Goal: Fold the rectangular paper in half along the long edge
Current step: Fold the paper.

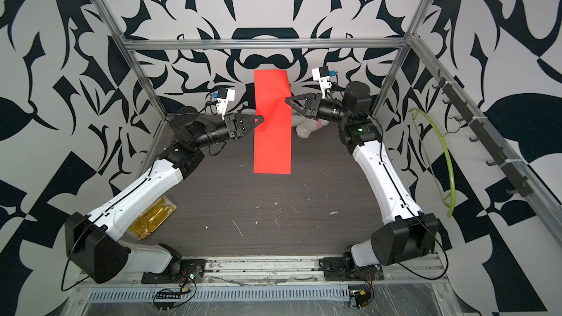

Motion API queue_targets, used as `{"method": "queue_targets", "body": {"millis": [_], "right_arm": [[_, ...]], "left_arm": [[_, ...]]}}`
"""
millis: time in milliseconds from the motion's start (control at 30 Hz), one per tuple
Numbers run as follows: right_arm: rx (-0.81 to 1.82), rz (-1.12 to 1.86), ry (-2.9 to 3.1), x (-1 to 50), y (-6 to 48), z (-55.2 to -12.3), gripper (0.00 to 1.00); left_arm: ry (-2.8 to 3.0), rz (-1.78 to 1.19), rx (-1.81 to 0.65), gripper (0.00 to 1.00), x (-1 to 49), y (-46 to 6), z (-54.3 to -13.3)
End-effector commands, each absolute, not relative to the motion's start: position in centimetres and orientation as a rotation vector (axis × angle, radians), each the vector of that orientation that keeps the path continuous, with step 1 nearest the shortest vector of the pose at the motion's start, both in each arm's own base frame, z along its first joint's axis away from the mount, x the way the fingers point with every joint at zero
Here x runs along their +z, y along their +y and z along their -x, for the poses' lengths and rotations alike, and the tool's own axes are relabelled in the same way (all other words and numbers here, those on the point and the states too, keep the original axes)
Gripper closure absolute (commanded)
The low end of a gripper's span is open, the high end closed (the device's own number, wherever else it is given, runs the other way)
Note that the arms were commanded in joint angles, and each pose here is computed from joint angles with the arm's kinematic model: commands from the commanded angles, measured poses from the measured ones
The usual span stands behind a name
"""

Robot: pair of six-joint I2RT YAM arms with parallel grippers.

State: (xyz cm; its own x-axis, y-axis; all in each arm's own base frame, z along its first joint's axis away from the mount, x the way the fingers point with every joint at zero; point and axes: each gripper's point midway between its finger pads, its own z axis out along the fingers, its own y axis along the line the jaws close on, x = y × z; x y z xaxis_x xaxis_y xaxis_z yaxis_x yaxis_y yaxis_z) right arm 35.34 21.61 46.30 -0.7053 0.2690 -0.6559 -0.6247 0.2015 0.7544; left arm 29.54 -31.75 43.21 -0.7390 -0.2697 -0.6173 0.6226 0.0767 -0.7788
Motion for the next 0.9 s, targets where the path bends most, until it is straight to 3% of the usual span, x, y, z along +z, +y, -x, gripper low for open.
{"method": "queue_targets", "body": {"millis": [0, 67, 133, 200, 333, 400, 467, 567, 600, 633, 667, 733, 767, 800, 833, 867], "right_arm": [[1.525, 0.387, 1.637, 50.3, 20.9, -35.0, 0.87], [1.520, 0.397, 1.619, 50.6, 20.8, -35.1, 1.00], [1.513, 0.398, 1.609, 50.9, 20.7, -35.2, 1.00], [1.505, 0.380, 1.621, 50.9, 20.6, -35.7, 0.91], [1.506, 0.393, 1.604, 51.3, 20.7, -36.0, 1.00], [1.506, 0.378, 1.611, 51.5, 20.7, -36.4, 0.90], [1.513, 0.399, 1.592, 52.0, 20.8, -36.4, 1.00], [1.507, 0.394, 1.586, 52.2, 20.8, -36.6, 1.00], [1.504, 0.384, 1.596, 52.1, 20.8, -36.9, 0.91], [1.501, 0.381, 1.601, 52.1, 20.8, -37.0, 0.91], [1.509, 0.405, 1.582, 52.3, 20.9, -36.8, 1.00], [1.502, 0.398, 1.568, 52.5, 20.8, -36.9, 1.00], [1.498, 0.394, 1.570, 52.6, 20.8, -37.0, 0.97], [1.488, 0.382, 1.587, 52.5, 20.7, -37.2, 0.86], [1.481, 0.380, 1.589, 52.5, 20.7, -37.4, 0.84], [1.482, 0.389, 1.576, 52.7, 20.7, -37.4, 0.90]], "left_arm": [[1.697, -0.384, -1.753, 1.00, 43.1, -32.0, -28.7], [1.698, -0.384, -1.753, 1.00, 43.1, -31.9, -28.7], [1.698, -0.385, -1.752, 1.00, 43.1, -31.9, -28.7], [1.702, -0.383, -1.750, 1.00, 42.9, -31.9, -28.7], [1.704, -0.381, -1.750, 1.00, 42.8, -31.9, -28.6], [1.706, -0.380, -1.749, 1.00, 42.7, -31.9, -28.7], [1.705, -0.380, -1.749, 1.00, 42.7, -31.9, -28.7], [1.706, -0.381, -1.750, 1.00, 42.7, -31.9, -28.6], [1.708, -0.378, -1.749, 1.00, 42.7, -31.9, -28.7], [1.707, -0.380, -1.750, 1.00, 42.7, -31.9, -28.6], [1.710, -0.377, -1.748, 1.00, 42.6, -31.9, -28.7], [1.712, -0.376, -1.746, 1.00, 42.5, -31.9, -28.7], [1.713, -0.375, -1.745, 1.00, 42.5, -31.9, -28.8], [1.713, -0.375, -1.745, 1.00, 42.5, -31.9, -28.8], [1.712, -0.374, -1.746, 1.00, 42.5, -31.9, -28.8], [1.713, -0.374, -1.746, 1.00, 42.5, -32.0, -28.8]]}}
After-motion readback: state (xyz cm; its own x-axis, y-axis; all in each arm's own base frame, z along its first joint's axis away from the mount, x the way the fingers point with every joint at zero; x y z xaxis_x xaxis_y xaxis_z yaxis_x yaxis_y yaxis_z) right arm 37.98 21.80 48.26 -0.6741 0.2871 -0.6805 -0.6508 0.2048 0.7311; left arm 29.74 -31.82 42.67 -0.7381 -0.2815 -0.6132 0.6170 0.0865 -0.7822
